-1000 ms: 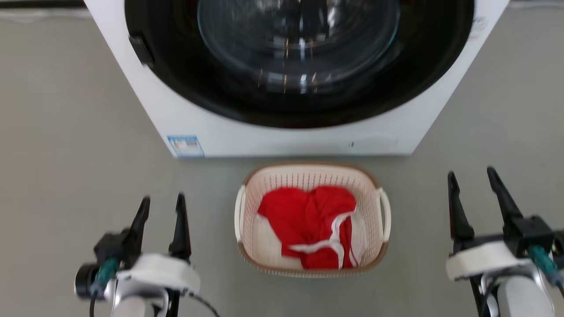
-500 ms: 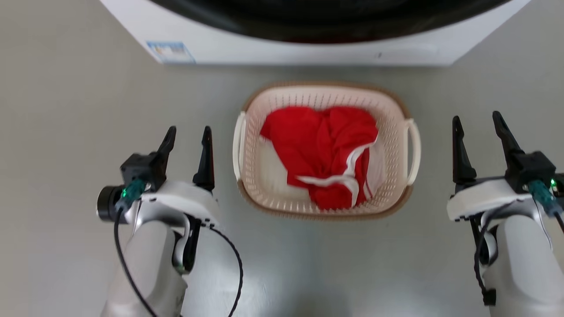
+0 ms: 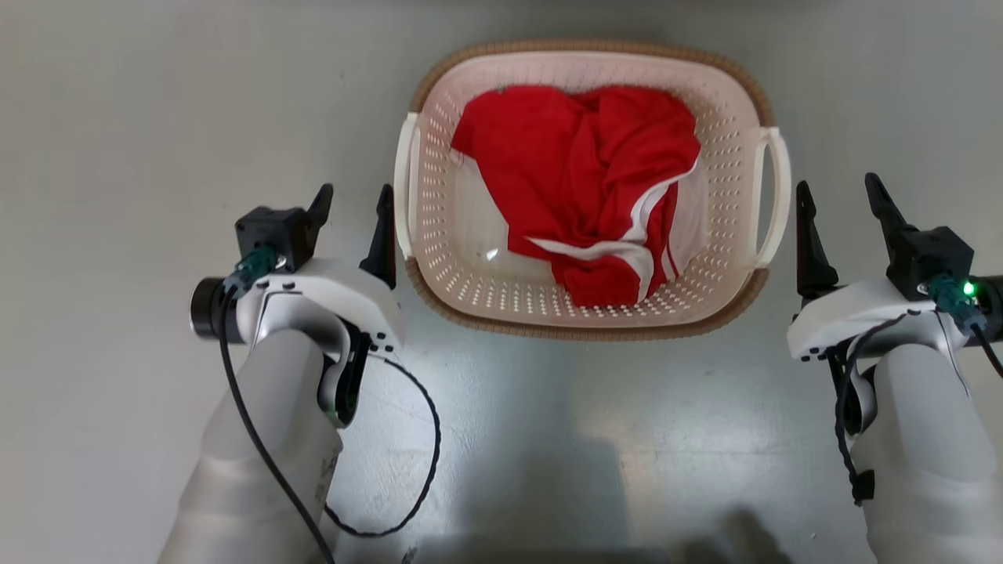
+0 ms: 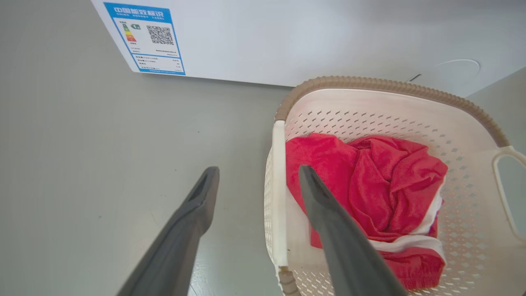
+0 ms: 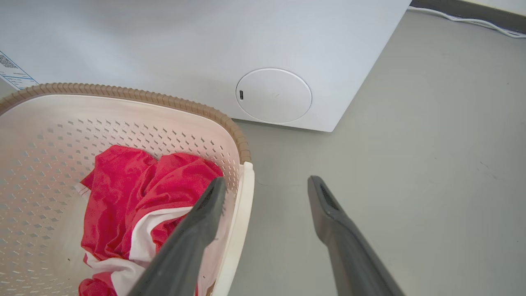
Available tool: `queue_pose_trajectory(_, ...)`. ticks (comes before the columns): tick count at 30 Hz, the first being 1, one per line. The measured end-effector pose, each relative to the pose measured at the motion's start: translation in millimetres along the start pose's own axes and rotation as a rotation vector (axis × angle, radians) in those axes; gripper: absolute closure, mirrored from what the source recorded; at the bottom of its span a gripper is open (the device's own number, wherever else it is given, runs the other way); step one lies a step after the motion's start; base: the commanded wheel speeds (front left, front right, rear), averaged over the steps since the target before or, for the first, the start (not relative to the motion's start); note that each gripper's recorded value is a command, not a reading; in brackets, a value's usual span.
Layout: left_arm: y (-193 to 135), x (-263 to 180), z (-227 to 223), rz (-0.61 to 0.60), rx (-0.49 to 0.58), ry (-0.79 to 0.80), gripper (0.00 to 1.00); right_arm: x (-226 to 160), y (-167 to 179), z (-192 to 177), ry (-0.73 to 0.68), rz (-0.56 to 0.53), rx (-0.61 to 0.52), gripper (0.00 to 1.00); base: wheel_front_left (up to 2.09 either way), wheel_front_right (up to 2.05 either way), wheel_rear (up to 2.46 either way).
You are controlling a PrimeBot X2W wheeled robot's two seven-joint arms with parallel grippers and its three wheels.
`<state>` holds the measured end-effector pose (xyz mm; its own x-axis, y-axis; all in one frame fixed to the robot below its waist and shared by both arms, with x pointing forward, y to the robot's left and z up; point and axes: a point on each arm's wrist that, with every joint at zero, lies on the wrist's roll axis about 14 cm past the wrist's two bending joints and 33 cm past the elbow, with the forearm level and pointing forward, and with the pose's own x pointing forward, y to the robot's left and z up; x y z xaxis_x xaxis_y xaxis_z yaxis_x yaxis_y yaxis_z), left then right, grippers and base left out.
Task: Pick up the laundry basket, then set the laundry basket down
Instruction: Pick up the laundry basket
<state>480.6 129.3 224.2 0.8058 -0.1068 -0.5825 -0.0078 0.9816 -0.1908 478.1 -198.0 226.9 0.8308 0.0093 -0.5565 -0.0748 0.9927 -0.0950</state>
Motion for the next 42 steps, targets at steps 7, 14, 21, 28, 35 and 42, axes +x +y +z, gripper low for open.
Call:
queue_pose_trajectory(7, -3.3, 20.7, -17.8, -0.028, 0.002, 0.049, 0.00, 15.0, 4.6, -25.0, 0.057, 0.010, 0.000, 0.00, 0.00, 0.00, 0.00)
queue_pose_trajectory(14, -7.8, 33.6, -30.5, -0.046, 0.001, 0.081, 0.00, 21.4, 7.6, -42.9, 0.094, 0.017, 0.007, 0.00, 0.00, 0.00, 0.00)
queue_pose_trajectory(21, -14.6, 46.7, -40.7, -0.073, 0.019, 0.102, 0.00, 30.7, 12.3, -54.8, 0.116, 0.028, 0.016, 0.00, 0.00, 0.00, 0.00)
queue_pose_trajectory(28, -14.8, 52.4, -56.9, -0.072, 0.025, 0.141, 0.00, 40.2, 19.2, -67.2, 0.139, 0.043, 0.021, 0.00, 0.00, 0.00, 0.00)
queue_pose_trajectory(35, -18.7, 54.5, -67.2, -0.084, 0.034, 0.165, 0.00, 44.8, 24.2, -74.6, 0.156, 0.057, 0.022, 0.00, 0.00, 0.00, 0.00)
queue_pose_trajectory(42, -22.8, 59.1, -69.2, -0.098, 0.034, 0.170, 0.00, 47.8, 29.6, -78.3, 0.163, 0.073, 0.024, 0.00, 0.00, 0.00, 0.00)
